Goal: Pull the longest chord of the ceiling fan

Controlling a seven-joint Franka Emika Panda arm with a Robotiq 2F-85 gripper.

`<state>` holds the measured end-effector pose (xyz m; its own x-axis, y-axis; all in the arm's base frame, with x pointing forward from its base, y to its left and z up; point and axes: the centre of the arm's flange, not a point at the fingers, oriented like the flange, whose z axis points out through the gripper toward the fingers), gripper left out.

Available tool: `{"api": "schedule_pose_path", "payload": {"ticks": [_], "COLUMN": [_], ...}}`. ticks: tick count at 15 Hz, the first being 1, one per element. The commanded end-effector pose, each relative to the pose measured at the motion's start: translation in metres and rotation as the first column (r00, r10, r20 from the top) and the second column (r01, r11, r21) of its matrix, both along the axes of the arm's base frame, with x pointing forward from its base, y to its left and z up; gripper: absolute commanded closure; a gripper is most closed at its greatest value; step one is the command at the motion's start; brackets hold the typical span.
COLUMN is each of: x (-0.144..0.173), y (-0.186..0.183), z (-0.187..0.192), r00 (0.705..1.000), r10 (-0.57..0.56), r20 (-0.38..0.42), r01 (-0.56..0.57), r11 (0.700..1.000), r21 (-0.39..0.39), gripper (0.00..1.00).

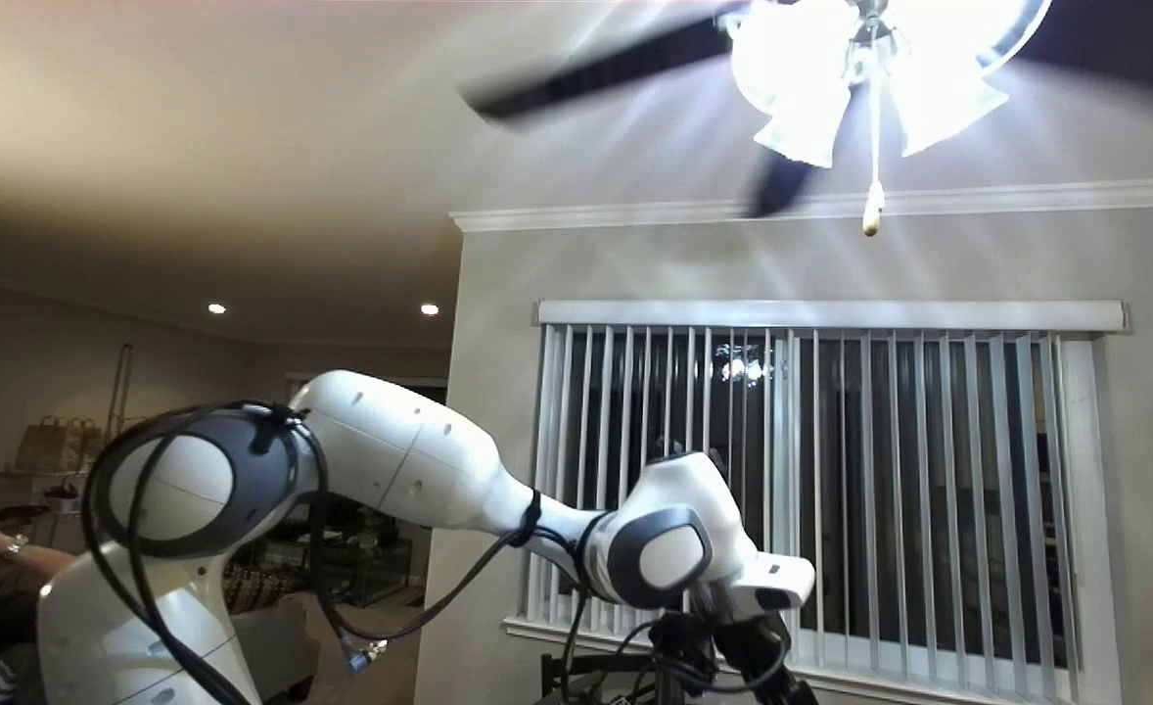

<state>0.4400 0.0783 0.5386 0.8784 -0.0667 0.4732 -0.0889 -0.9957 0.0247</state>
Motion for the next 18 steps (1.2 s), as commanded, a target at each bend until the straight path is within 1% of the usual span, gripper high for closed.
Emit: {"api": "schedule_pose_path", "payload": {"ticks": [1,3,4,7,10,12,14,15,16,17,18], "x": [-0.024,-0.030,-0.032,-0.034,-0.034,-0.039,-0.044,-0.046,-0.045,-0.045,-0.045], "y": [0.011,0.017,0.020,0.026,0.032,0.037,0.041,0.034,0.035,0.037,0.038], "z": [0.069,0.104,0.120,0.174,0.223,0.241,0.251,0.247,0.250,0.251,0.251], "r00": [0.980,0.950,0.929,0.853,0.758,0.685,0.607,0.676,0.652,0.642,0.639], "r10": [0.004,-0.002,-0.011,-0.054,-0.101,-0.126,-0.141,-0.112,-0.121,-0.123,-0.124], "r20": [0.201,0.313,0.369,0.519,0.645,0.718,0.782,0.728,0.748,0.757,0.759], "r01": [0.000,0.005,0.011,0.049,0.101,0.142,0.178,0.124,0.140,0.149,0.153], "r11": [1.000,1.000,1.000,0.999,0.994,0.989,0.983,0.992,0.989,0.988,0.988], "r21": [-0.016,-0.008,0.001,0.024,0.036,0.038,0.040,0.037,0.038,0.035,0.033], "gripper": [0.00,0.00,0.00,0.00,0.00,0.00,0.00,0.00,0.00,0.00,0.00]}}
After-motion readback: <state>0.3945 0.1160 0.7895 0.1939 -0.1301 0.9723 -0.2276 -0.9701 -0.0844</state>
